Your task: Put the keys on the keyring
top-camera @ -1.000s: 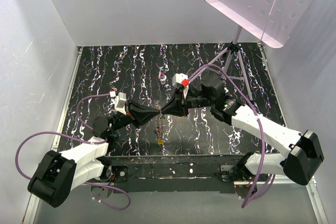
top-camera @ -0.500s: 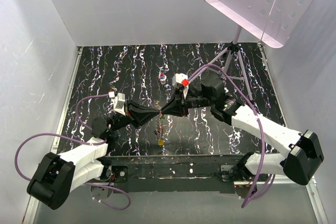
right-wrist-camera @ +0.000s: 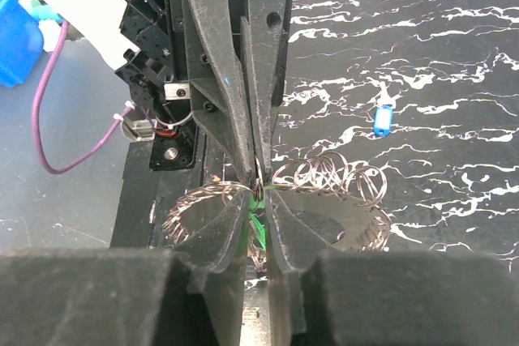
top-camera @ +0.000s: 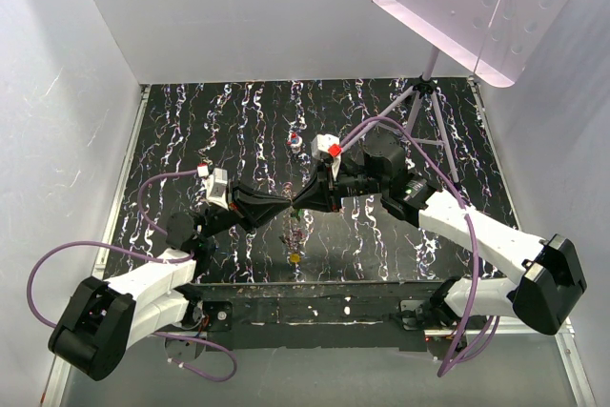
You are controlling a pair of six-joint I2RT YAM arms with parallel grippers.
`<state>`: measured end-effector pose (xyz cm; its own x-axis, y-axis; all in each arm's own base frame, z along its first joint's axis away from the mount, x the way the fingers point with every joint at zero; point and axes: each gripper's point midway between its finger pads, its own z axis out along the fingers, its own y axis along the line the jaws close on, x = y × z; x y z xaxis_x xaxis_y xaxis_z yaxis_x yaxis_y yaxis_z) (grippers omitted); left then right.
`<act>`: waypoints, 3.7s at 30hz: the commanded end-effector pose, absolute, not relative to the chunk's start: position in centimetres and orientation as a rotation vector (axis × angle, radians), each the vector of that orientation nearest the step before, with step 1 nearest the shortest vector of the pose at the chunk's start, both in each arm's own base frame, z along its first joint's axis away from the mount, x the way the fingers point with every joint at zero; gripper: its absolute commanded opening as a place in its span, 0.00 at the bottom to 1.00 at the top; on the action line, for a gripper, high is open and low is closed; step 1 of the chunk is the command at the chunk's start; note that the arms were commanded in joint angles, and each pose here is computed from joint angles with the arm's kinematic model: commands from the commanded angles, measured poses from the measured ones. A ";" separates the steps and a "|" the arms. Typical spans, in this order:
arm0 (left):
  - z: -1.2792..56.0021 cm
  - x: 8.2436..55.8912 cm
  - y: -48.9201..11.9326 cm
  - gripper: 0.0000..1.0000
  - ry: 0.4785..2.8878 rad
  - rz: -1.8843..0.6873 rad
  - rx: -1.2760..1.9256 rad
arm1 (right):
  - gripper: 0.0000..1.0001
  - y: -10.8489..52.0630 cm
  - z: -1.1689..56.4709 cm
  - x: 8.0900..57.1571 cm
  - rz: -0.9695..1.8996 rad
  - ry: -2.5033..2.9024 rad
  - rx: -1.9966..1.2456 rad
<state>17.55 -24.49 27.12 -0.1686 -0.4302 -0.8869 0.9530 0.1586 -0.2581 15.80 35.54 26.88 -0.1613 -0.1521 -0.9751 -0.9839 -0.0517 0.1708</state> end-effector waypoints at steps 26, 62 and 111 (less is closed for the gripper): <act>30.9 15.5 -23.4 0.58 1.042 -1.310 0.668 | 0.01 32.9 27.6 14.2 1.208 1.332 -1.468; 28.0 15.5 -30.3 0.54 1.537 -1.592 1.152 | 0.01 29.5 27.2 12.5 1.239 1.446 -1.693; 27.3 13.9 -31.4 0.00 1.572 -1.639 1.205 | 0.07 29.3 27.3 13.2 1.296 1.529 -1.575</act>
